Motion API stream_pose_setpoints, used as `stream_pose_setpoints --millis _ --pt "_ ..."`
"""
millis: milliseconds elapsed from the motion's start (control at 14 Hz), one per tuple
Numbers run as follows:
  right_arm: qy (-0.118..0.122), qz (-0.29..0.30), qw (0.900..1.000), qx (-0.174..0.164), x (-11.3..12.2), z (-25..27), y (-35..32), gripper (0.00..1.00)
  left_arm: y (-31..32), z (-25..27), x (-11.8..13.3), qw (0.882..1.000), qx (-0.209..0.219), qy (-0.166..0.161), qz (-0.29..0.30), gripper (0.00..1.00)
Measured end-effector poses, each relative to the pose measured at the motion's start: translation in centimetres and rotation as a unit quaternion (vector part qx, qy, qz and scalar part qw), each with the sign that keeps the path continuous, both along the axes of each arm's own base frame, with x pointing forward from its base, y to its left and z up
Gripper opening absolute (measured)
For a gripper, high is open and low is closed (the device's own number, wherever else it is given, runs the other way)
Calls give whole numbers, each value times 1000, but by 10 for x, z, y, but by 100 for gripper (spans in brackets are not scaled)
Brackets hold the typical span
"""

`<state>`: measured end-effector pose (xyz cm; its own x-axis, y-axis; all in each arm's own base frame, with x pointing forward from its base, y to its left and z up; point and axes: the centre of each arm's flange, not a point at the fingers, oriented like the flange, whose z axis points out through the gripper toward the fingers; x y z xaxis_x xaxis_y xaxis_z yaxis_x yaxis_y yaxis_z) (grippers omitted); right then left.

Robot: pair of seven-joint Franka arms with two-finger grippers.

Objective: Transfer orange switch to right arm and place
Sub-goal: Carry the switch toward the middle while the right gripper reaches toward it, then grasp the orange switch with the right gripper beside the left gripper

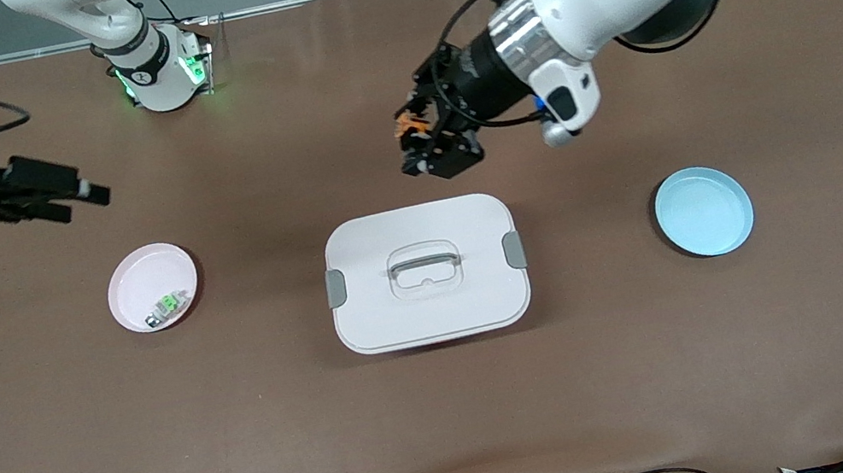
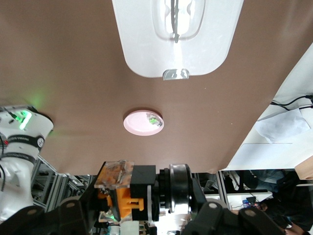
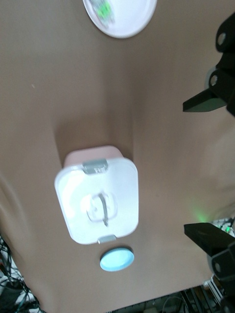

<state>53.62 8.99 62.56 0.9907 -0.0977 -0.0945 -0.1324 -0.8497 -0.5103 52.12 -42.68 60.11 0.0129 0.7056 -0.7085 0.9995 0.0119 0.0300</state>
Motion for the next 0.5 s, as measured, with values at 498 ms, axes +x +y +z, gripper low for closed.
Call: stream_pose_setpoints --millis 498 --pt "-19 -19 998 55 -45 37 83 100 -84 -45 -38 999 21 16 38 72"
